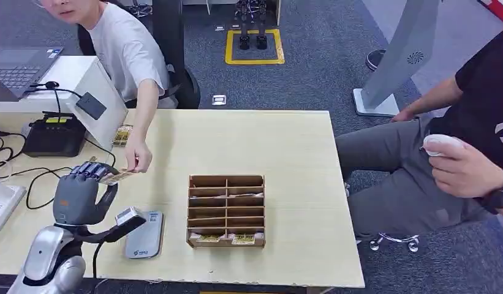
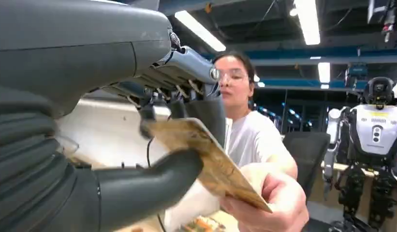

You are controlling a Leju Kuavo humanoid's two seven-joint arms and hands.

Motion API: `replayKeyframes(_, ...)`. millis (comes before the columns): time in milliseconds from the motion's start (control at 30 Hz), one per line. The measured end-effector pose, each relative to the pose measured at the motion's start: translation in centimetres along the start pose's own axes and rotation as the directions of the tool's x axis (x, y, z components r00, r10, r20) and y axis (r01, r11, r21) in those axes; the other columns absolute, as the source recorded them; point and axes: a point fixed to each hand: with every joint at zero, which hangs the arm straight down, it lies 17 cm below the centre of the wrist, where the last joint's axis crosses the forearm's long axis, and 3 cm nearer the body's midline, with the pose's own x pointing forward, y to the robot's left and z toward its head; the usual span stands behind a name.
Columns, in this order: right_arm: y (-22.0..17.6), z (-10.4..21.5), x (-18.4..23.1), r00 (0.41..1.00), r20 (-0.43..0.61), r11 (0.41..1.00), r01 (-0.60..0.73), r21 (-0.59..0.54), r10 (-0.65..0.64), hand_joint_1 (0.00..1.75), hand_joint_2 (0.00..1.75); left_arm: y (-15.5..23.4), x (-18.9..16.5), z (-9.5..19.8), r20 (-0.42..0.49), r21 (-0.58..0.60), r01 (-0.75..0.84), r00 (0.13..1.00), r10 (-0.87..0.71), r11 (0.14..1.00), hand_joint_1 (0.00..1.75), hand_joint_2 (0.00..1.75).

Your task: Pass the card to the sensor for recognition and then transmit it.

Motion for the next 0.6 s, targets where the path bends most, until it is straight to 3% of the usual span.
replayKeyframes(233,0.0,0.0,0.1,1.000,0.007,1.000,-0.009,0.001,0.009,0.00,0.00,0.4,1.3,-0.1,0.012,0.004,-0.287,0.958,0.287,0.958,1.75,1.75)
replayKeyframes(400,0.0,0.0,0.1,1.000,0.002,1.000,-0.004,-0.001,0.004,0.00,0.00,-1.9,2.7,0.1,-0.078,-0.115,-0.556,0.831,0.550,0.823,1.75,1.75)
replayKeyframes(467,0.0,0.0,0.1,1.000,0.001,1.000,-0.004,-0.002,0.004,0.00,0.00,-3.0,3.5,0.5,-0.137,-0.165,-0.665,0.747,0.650,0.729,1.75,1.75)
replayKeyframes(600,0.0,0.0,0.1,1.000,0.000,1.000,-0.004,-0.002,0.004,0.00,0.00,-4.4,4.2,1.8,-0.198,-0.236,-0.723,0.690,0.696,0.649,1.75,1.75)
